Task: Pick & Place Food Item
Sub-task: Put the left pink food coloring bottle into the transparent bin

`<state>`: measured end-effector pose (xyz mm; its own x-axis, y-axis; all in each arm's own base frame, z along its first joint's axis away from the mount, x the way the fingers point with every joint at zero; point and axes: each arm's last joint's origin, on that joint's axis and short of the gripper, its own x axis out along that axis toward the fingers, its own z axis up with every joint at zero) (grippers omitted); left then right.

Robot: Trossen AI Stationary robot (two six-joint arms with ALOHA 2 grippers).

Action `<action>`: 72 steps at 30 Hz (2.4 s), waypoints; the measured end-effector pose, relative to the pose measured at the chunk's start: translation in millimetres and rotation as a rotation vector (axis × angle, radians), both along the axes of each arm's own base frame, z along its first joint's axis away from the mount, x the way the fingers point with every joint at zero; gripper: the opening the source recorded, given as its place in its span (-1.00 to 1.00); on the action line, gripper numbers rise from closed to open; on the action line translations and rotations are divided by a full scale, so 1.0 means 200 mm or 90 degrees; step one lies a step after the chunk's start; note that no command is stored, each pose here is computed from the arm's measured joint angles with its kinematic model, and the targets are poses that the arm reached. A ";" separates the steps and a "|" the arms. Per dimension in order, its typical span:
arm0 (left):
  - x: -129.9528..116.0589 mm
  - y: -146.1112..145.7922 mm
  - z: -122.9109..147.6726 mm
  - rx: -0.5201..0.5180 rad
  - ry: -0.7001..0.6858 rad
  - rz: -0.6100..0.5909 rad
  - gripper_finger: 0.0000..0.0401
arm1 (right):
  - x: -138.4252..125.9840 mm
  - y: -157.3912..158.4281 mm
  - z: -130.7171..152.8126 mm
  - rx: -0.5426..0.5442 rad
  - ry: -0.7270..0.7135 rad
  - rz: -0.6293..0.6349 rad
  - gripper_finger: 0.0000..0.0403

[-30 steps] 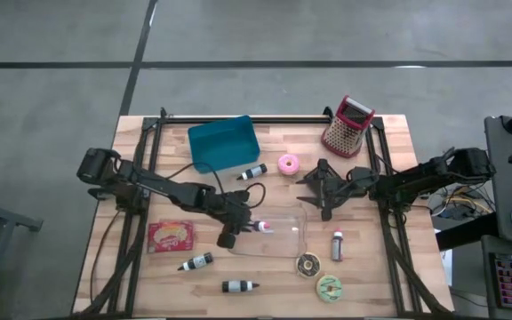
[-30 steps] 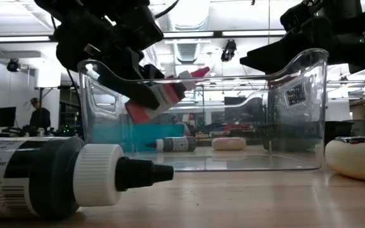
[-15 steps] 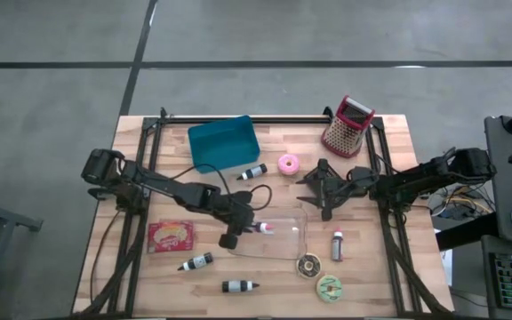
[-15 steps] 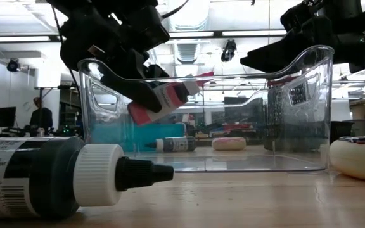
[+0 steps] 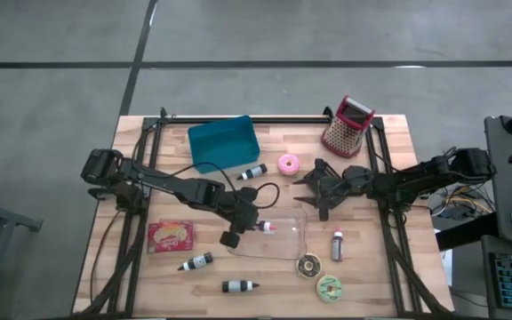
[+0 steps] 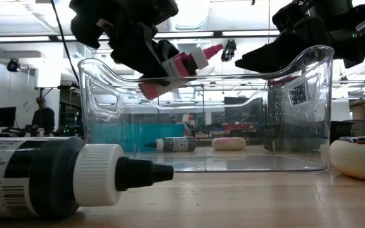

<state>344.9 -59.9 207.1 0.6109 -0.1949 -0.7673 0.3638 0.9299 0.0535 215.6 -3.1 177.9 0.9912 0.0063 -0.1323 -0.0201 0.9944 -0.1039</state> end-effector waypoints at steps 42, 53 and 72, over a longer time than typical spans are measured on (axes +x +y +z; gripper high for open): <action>-0.05 0.08 -0.24 -0.163 -0.486 0.120 -0.44 | -0.06 0.15 0.08 0.036 -0.081 0.090 0.09; -0.02 0.08 -0.26 -0.164 -0.524 0.110 -0.44 | -0.01 0.19 0.07 0.053 -0.144 0.096 0.09; -0.02 0.07 -0.27 -0.162 -0.506 0.107 -0.44 | 0.23 0.22 0.14 0.047 -0.147 0.101 0.09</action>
<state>341.2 -45.3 152.4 0.9858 -0.1620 -0.0436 0.1629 0.9865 0.0166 260.8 40.5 206.3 0.9810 0.1644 0.1026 -0.1598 0.9858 -0.0513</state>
